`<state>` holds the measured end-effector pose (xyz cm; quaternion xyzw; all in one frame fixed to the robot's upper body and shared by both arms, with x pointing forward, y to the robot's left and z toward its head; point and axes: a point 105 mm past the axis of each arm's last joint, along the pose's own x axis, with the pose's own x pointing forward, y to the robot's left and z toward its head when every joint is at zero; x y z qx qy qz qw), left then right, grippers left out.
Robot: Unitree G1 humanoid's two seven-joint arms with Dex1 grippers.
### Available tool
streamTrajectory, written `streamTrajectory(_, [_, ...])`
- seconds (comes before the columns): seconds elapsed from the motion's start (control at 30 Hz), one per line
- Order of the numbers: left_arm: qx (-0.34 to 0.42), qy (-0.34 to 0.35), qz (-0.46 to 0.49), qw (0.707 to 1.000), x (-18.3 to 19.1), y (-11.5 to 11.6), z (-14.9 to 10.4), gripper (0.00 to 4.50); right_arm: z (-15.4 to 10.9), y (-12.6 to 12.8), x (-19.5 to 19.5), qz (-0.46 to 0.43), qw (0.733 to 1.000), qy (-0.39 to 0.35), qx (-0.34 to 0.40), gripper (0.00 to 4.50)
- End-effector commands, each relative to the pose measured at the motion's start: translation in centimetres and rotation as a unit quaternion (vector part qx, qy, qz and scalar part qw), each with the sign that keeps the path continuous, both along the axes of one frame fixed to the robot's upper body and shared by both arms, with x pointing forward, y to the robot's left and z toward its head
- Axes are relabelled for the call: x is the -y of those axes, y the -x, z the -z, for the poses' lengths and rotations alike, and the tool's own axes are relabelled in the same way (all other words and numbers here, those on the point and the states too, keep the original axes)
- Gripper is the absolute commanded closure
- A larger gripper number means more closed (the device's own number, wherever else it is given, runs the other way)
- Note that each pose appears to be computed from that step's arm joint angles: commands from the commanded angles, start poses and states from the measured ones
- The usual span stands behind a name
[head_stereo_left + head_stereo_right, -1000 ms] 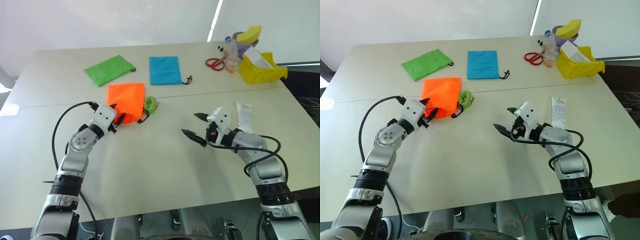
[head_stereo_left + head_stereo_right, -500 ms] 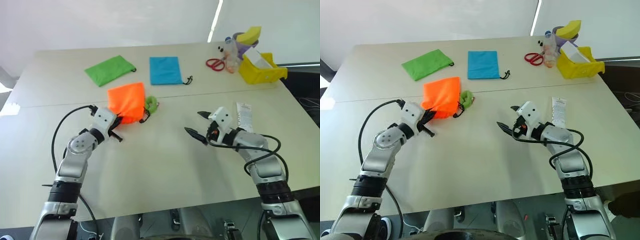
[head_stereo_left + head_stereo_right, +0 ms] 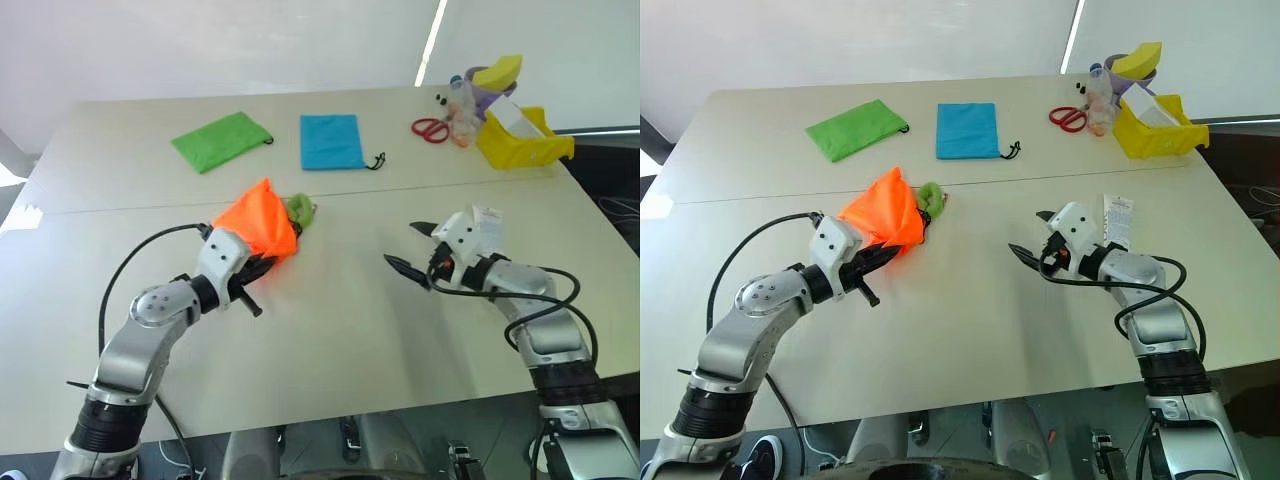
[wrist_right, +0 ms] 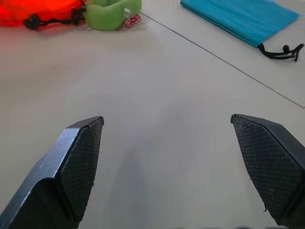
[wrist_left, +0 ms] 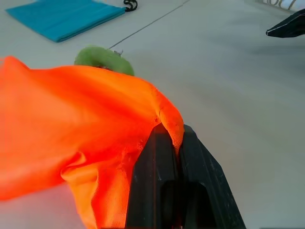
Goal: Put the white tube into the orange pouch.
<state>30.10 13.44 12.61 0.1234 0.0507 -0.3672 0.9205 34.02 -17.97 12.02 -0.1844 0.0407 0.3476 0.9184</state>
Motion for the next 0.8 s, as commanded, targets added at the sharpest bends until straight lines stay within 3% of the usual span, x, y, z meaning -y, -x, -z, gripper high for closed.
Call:
streamTrajectory(0.03, [0.027, -0.006, -0.007, 1.000, -0.9, -0.1, -1.3, 4.46, -1.1, 0.1, 1.2, 0.011, 1.000, 0.005, 0.022, 0.00])
streamTrajectory(0.2, [0.065, -0.054, -0.037, 0.996, -3.3, -1.3, -1.4, 4.46, -2.1, -1.6, 4.9, 0.124, 0.992, 0.001, 0.027, 0.00])
streamTrajectory(0.37, [0.074, -0.058, -0.020, 0.995, -3.1, -1.2, -1.3, 4.46, -2.3, -2.2, 8.9, 0.262, 0.965, 0.002, 0.006, 0.00])
streamTrajectory(0.57, [0.075, -0.046, -0.016, 0.996, -2.5, -1.2, -1.0, 4.46, -2.6, -0.3, 10.8, 0.355, 0.934, -0.027, -0.026, 0.00])
streamTrajectory(0.7, [0.073, -0.040, -0.018, 0.996, -2.4, -1.2, -0.7, 4.46, -1.7, 1.1, 11.7, 0.383, 0.923, -0.016, -0.030, 0.00])
streamTrajectory(0.8, [0.074, -0.039, -0.013, 0.996, -2.2, -1.2, -0.7, 4.46, -0.5, 1.5, 11.7, 0.401, 0.913, -0.046, -0.058, 0.00])
